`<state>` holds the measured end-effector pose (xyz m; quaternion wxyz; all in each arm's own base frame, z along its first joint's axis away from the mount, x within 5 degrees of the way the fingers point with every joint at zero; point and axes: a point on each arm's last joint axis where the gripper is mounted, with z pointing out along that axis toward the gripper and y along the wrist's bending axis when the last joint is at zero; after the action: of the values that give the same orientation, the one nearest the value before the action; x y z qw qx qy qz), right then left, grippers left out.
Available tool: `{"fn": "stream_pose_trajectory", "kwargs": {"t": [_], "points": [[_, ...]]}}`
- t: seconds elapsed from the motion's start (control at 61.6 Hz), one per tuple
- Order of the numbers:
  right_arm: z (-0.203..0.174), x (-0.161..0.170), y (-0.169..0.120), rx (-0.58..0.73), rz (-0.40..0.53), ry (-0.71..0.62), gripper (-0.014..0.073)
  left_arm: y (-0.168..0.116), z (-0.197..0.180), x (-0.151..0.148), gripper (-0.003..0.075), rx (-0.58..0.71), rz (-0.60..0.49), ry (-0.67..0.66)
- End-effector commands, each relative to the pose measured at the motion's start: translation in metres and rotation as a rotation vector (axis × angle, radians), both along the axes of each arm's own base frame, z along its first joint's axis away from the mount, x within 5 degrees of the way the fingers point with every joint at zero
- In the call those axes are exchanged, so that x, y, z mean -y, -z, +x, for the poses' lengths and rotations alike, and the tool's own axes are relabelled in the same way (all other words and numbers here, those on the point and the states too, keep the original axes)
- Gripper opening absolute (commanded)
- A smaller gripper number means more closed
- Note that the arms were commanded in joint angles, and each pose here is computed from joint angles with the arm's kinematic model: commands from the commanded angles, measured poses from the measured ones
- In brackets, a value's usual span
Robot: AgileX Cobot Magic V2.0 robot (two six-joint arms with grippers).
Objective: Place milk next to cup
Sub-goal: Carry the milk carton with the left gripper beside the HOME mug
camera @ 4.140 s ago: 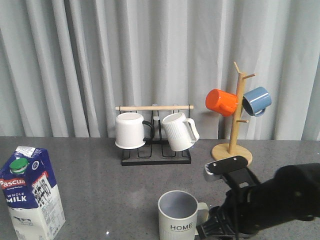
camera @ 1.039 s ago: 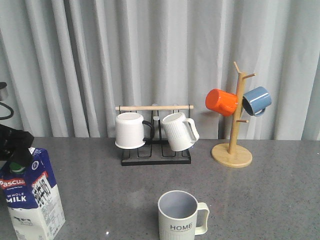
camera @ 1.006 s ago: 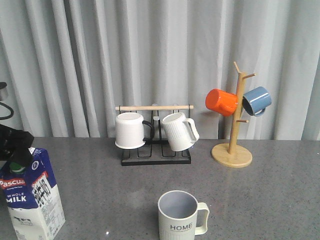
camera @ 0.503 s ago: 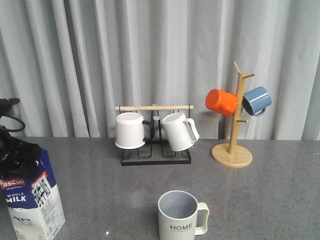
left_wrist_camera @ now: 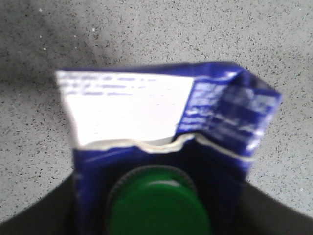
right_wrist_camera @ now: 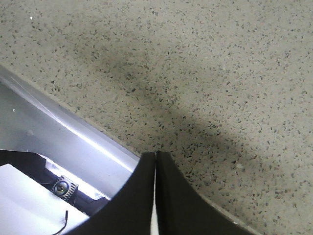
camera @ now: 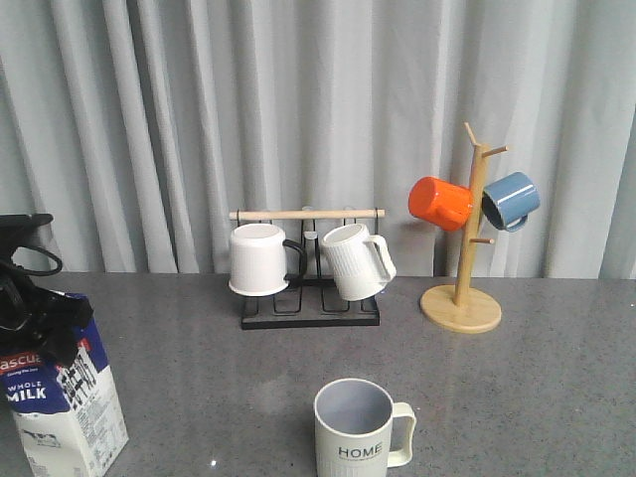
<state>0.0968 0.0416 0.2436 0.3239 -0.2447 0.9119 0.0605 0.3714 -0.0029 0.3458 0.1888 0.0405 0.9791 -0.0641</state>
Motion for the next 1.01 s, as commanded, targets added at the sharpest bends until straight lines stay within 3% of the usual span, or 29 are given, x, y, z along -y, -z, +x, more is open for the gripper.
{"fn": "stream_pose_trajectory", "kwargs": {"t": [0.0,0.308,0.519,0.779,0.99], "points": [[0.006,-0.001,-0.012,0.076,0.028,0.008,-0.0005,-0.026,-0.009,0.004,0.0276,0.086,-0.038,0.005],[0.006,-0.001,-0.012,0.075,0.028,0.008,-0.0005,-0.049,-0.019,0.024,0.0092,0.169,-0.258,0.071],[0.006,-0.001,-0.012,0.076,0.028,0.008,-0.0005,-0.062,-0.023,0.058,0.0069,0.222,-0.449,0.21],[0.006,-0.001,-0.012,0.074,0.029,0.009,-0.0005,-0.059,-0.024,0.096,0.0073,0.255,-0.384,0.266],[0.006,-0.001,-0.012,0.074,0.029,0.009,-0.0005,-0.043,-0.021,0.113,0.0073,0.188,-0.327,0.273]]}}
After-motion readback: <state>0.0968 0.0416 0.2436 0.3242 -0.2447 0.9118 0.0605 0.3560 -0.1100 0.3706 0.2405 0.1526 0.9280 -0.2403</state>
